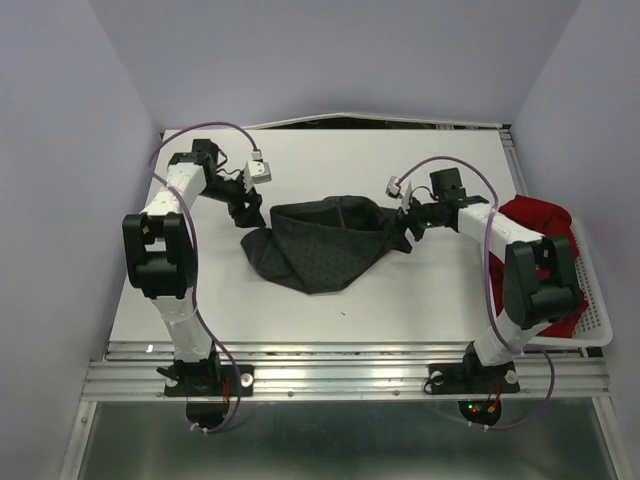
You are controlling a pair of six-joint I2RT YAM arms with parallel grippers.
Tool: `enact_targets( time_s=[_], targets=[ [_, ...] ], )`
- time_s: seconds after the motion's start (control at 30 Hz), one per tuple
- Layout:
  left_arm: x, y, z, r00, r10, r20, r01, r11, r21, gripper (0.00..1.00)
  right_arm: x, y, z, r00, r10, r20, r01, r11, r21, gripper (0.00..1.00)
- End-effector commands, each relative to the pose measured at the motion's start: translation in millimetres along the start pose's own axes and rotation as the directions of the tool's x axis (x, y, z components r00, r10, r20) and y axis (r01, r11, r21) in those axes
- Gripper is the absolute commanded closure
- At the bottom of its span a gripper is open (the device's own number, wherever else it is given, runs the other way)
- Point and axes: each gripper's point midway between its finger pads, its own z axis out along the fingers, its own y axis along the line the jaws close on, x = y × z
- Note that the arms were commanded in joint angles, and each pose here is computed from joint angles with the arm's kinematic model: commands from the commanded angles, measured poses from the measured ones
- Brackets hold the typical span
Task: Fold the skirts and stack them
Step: Flatten the skirt out
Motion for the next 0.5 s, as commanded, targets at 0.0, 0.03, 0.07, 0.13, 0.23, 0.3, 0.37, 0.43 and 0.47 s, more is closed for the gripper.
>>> enact_targets(
  time_s=[0.0, 0.03, 0.07, 0.13, 0.23, 0.3, 0.37, 0.43, 0.47],
  targets=[
    [0, 0, 3, 0.997, 0.079, -0.016, -0.079, 0.997, -0.006, 0.17, -26, -24, 13, 0.986, -0.166, 0.026, 0.164, 0.983, 0.079, 0.09],
    [2, 1, 3, 0.996, 0.089, -0.031, -0.089, 0.996, -0.007, 0.17, -27, -28, 14, 0.984, -0.175, 0.026, 0.172, 0.981, 0.086, 0.09],
    [3, 0, 5, 0.993, 0.107, -0.040, -0.108, 0.994, -0.001, 0.17, -26, -31, 17, 0.984, -0.178, 0.020, 0.176, 0.981, 0.085, 0.09],
    [6, 1, 9, 0.988, 0.138, -0.067, -0.138, 0.990, 0.001, 0.17, -38, -37, 18, 0.974, -0.225, 0.025, 0.222, 0.970, 0.099, 0.11],
    [0, 7, 12, 0.982, 0.175, -0.067, -0.176, 0.984, -0.017, 0.17, -50, -42, 14, 0.961, -0.275, 0.028, 0.271, 0.957, 0.100, 0.22],
    [-6, 11, 17, 0.979, 0.197, -0.060, -0.199, 0.980, -0.027, 0.17, -56, -38, 14, 0.948, -0.316, 0.024, 0.313, 0.946, 0.087, 0.32],
    [-10, 11, 23, 0.975, 0.215, -0.061, -0.217, 0.976, -0.019, 0.17, -58, -29, 17, 0.941, -0.337, 0.022, 0.335, 0.940, 0.066, 0.48],
    [-15, 15, 27, 0.971, 0.232, -0.062, -0.234, 0.972, -0.024, 0.17, -58, -24, 16, 0.932, -0.361, 0.009, 0.361, 0.932, 0.047, 0.62],
    [-18, 16, 29, 0.969, 0.239, -0.058, -0.241, 0.970, -0.026, 0.17, -59, -25, 15, 0.931, -0.366, 0.006, 0.365, 0.930, 0.048, 0.68]
  ],
)
